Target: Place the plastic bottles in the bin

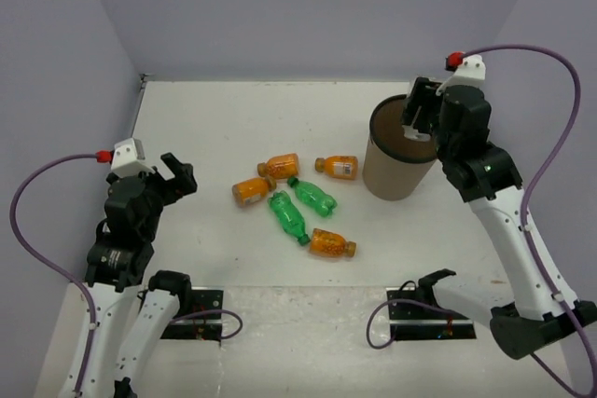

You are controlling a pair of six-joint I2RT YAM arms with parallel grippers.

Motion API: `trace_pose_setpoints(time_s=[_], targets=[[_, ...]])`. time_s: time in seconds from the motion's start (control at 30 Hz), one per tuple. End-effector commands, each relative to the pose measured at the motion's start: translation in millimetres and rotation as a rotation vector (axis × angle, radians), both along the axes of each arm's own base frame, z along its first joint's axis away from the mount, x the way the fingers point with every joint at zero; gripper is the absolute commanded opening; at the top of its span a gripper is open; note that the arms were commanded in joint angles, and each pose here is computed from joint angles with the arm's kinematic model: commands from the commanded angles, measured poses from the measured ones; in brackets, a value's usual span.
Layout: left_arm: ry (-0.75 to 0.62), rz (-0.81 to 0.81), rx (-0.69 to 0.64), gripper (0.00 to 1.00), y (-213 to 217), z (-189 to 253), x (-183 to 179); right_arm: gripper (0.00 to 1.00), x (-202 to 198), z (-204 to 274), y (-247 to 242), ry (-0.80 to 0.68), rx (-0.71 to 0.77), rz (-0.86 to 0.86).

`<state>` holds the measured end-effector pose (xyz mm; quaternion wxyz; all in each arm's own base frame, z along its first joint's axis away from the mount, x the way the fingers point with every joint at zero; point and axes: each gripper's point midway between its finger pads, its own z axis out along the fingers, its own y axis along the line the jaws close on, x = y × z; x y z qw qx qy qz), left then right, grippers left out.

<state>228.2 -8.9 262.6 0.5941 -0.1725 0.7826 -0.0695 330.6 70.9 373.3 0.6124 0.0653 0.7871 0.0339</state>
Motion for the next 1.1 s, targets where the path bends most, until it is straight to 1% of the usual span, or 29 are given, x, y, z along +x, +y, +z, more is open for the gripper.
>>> trace_pose_setpoints(time_s=[0.0,0.03,0.07,0.1,0.13,0.17,0.2,0.23,0.27,0.33,0.4,0.43,0.47,0.5,0.53,0.57,0.6,0.63,0.67,0.7,0.73,0.77,0.8,0.87,0.97,1.03,1.07], targets=[[0.007,0.0,0.001,1.0,-0.6,-1.1,9.8,0.33,16.7,-22.6,-37.8,0.078,-0.072,-0.128],[0.02,0.001,0.005,1.0,-0.6,-2.7,12.2,0.41,20.0,-24.6,-37.0,0.087,-0.079,-0.122],[0.037,0.009,0.012,1.0,1.0,-5.7,12.3,0.62,24.4,-28.8,-36.4,0.101,-0.089,-0.121],[0.041,0.011,0.013,1.0,1.2,-6.0,13.0,0.74,25.7,-28.6,-35.9,0.103,-0.092,-0.119],[0.055,0.011,0.015,1.0,1.0,-9.1,14.5,0.82,26.4,-28.4,-35.1,0.104,-0.095,-0.113],[0.057,-0.002,0.013,1.0,-1.5,-9.6,15.5,0.86,27.0,-29.4,-35.3,0.107,-0.099,-0.114],[0.059,-0.009,0.012,1.0,-2.6,-10.0,16.1,0.97,28.7,-26.3,-34.9,0.103,-0.1,-0.113],[0.069,-0.017,0.015,1.0,-4.1,-12.1,16.9,0.99,28.8,-24.0,-34.1,0.104,-0.106,-0.105],[0.072,-0.022,0.015,1.0,-5.0,-12.9,17.7,0.99,26.8,-23.9,-33.6,0.121,-0.108,-0.099],[0.079,-0.028,0.015,1.0,-6.2,-14.4,18.8,0.99,24.4,-6.6,-31.7,0.098,-0.097,-0.087],[0.079,-0.029,0.013,1.0,-6.5,-14.7,18.6,0.99,13.8,1.0,-18.6,0.098,-0.075,-0.014],[0.071,-0.028,0.013,1.0,-6.1,-13.0,17.6,0.99,0.5,7.3,-0.3,0.078,-0.076,0.069],[0.062,-0.026,0.011,1.0,-5.8,-11.6,17.1,0.99,-9.3,-2.5,17.6,0.094,-0.079,0.153],[0.057,-0.024,0.01,1.0,-5.3,-11.2,16.5,0.99,-30.7,-9.8,63.1,0.107,-0.055,0.359],[0.044,-0.026,0.008,1.0,-5.4,-8.5,14.7,0.99,-55.3,-7.5,83.7,0.091,-0.023,0.489],[0.033,-0.023,0.006,1.0,-4.8,-6.4,14.2,0.99,-71.6,-37.4,104.6,0.151,-0.01,0.587],[0.027,-0.023,0.005,1.0,-4.7,-5.7,12.9,0.99,-106.6,-47.2,136.8,0.165,0.017,0.744],[0.023,-0.021,0.004,1.0,-4.3,-5.0,12.5,0.99,-119.3,-64.2,149.2,0.194,0.006,0.798],[0.02,-0.022,0.003,1.0,-4.6,-4.3,12.1,0.99,-130.5,-100.9,158.3,0.268,-0.025,0.826],[0.019,-0.025,0.003,1.0,-5.0,-4.0,11.8,0.99,-149.0,-119.5,172.8,0.312,-0.053,0.888],[0.018,-0.03,0.002,1.0,-5.8,-4.1,11.8,0.98,-156.9,-137.9,178.4,0.36,-0.082,0.907],[0.018,-0.035,0.002,1.0,-6.8,-4.1,12.9,0.98,-160.7,-170.9,180.4,0.447,-0.15,0.898],[0.024,-0.037,0.004,1.0,-7.1,-5.5,13.7,0.97,-170.3,-187.0,185.1,0.489,-0.204,0.92],[0.032,-0.044,0.004,1.0,-8.5,-6.9,14.6,0.96,-171.9,-224.2,183.0,0.582,-0.31,0.894],[0.03,-0.051,0.005,1.0,-9.5,-6.3,14.9,0.96,-180.7,-248.1,191.9,0.604,-0.382,0.976],[0.023,-0.07,0.004,1.0,-12.5,-5.4,14.7,0.96,-186.8,-254.7,200.0,0.592,-0.409,1.043],[0.023,-0.072,0.005,1.0,-12.7,-6.1,15.0,0.96,-189.2,-265.2,199.9,0.619,-0.44,1.054]])
